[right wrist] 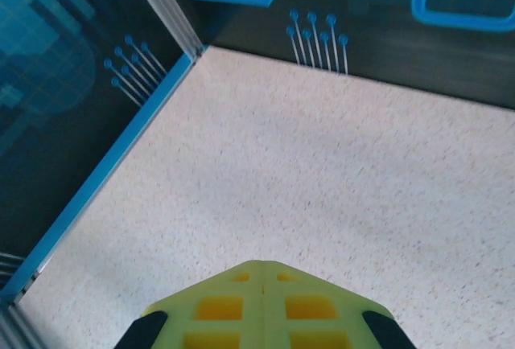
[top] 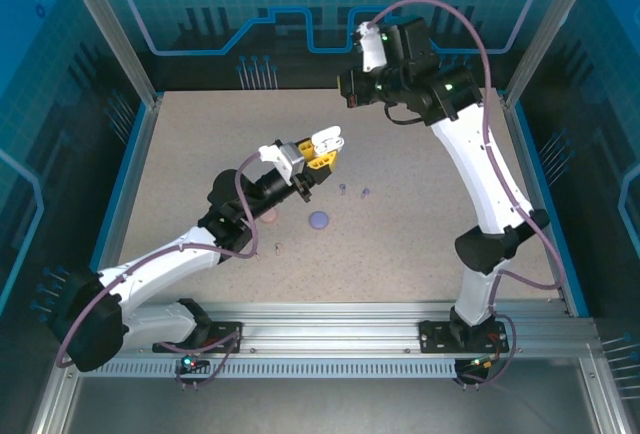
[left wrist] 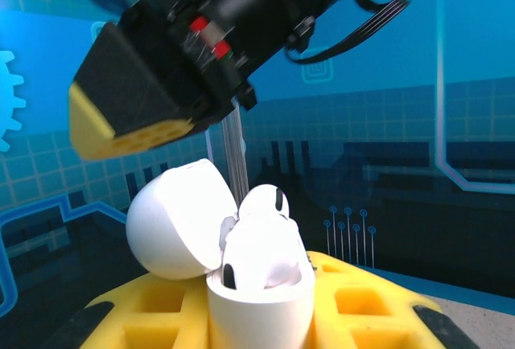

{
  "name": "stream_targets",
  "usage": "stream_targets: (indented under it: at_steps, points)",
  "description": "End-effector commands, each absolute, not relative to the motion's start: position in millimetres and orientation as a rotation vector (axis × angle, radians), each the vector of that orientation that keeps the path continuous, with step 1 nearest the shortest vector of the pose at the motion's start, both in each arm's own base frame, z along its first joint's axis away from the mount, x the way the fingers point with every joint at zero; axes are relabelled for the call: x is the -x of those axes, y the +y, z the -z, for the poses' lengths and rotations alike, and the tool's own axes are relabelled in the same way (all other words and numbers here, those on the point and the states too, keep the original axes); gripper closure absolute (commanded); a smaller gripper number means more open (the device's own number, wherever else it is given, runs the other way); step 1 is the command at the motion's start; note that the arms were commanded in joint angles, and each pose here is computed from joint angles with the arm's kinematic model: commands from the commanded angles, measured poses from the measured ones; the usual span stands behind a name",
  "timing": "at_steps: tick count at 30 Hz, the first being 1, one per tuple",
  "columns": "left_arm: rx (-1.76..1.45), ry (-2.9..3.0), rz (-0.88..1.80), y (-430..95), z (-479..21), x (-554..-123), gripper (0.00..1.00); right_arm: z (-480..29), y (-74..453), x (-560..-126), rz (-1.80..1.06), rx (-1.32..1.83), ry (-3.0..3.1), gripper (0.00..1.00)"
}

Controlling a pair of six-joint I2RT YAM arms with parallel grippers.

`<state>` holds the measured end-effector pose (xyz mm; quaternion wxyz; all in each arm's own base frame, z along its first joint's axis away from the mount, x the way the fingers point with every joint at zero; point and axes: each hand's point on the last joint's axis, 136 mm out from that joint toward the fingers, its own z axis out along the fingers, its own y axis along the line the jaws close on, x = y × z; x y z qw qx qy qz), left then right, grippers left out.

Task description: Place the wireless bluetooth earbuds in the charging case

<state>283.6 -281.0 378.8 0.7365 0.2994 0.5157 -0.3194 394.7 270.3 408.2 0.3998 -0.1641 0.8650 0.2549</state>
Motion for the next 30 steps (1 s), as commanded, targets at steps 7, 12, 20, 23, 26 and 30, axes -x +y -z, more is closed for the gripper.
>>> stream_targets:
  at_steps: [7, 12, 20, 23, 26, 30]
  points:
    - [-0.671, 1.101, 0.732, -284.1, -386.1, -276.9, 1.0, -382.8, 296.8, -360.7, -0.716, 0.592, 2.294, 0.99]
    - [-0.671, 1.104, 0.727, -285.9, -385.9, -280.4, 1.0, -377.4, 300.1, -341.4, -0.708, 0.667, 2.306, 1.0]
    - [-0.671, 1.108, 0.725, -287.8, -385.4, -282.8, 1.0, -380.1, 290.7, -317.1, -0.693, 0.682, 2.286, 1.0]
    - [-0.671, 1.109, 0.726, -288.0, -385.1, -282.9, 1.0, -381.1, 283.9, -313.2, -0.673, 0.668, 2.277, 0.99]
    - [-0.668, 1.109, 0.727, -288.0, -385.6, -283.2, 1.0, -384.0, 279.7, -310.0, -0.667, 0.66, 2.264, 0.99]
    - [-0.67, 1.111, 0.728, -288.6, -385.0, -283.8, 1.0, -392.0, 274.1, -308.4, -0.663, 0.635, 2.235, 0.97]
